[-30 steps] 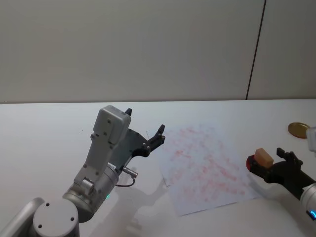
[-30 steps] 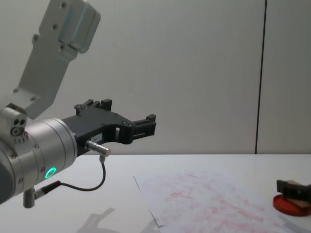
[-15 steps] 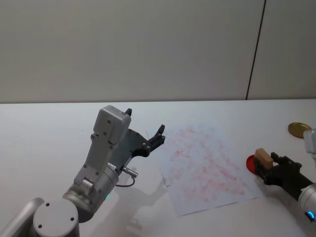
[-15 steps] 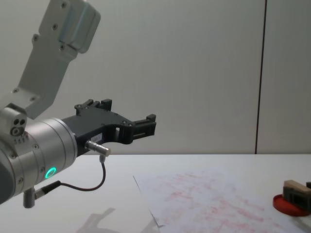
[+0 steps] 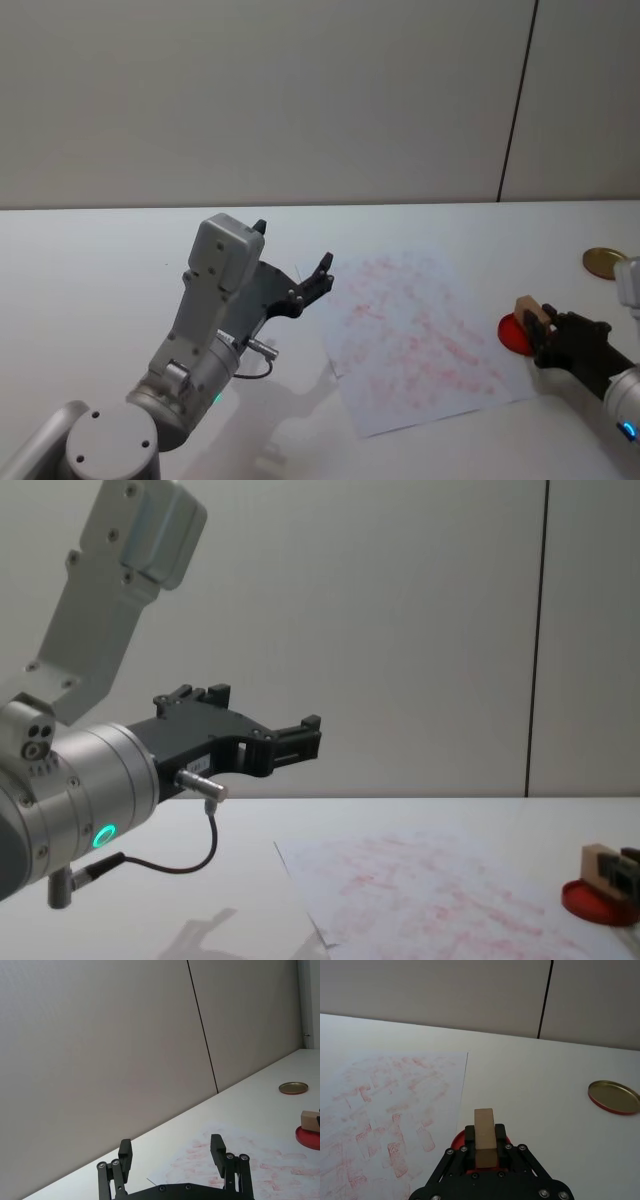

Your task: Use the one hand to pick up the stamp and affix it onto the A4 paper.

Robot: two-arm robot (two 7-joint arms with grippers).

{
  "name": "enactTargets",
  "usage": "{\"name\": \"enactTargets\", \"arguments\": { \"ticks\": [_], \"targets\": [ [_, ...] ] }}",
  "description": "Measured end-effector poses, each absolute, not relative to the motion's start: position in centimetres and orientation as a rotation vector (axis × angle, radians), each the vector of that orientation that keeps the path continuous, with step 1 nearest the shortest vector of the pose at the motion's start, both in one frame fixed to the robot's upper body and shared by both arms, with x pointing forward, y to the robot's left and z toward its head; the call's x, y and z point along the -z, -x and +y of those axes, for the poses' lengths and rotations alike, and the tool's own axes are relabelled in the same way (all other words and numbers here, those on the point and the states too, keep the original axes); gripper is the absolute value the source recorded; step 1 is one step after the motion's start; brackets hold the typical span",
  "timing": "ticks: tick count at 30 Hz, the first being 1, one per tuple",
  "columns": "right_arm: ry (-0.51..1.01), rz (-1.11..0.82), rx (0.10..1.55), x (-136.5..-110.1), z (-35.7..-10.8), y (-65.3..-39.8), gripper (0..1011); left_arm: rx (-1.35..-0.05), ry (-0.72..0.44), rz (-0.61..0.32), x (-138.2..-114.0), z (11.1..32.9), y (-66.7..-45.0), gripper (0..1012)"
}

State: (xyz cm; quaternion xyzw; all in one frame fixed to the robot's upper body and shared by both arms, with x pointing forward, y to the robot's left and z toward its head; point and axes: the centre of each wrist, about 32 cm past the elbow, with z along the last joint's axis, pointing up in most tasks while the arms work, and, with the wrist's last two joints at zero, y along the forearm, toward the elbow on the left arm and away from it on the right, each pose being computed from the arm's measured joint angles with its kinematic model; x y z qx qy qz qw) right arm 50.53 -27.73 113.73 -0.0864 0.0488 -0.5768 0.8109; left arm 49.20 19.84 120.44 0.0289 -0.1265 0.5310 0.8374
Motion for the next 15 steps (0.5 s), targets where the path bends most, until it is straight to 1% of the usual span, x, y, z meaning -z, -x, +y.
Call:
{"name": "enactTargets", "arguments": {
  "ticks": [6, 15],
  "targets": [
    [0.173, 0.069, 1.217, -114.1, -27.5, -50.5, 216, -1.124, -0.061, -0.268, -120.4, 19.8, -49.2, 993],
    [0.148, 0.032, 1.144, -115.1, -26.6, -50.3, 217, -1.124, -0.061, -0.268, -120.4, 19.8, -49.2, 993]
  ]
}}
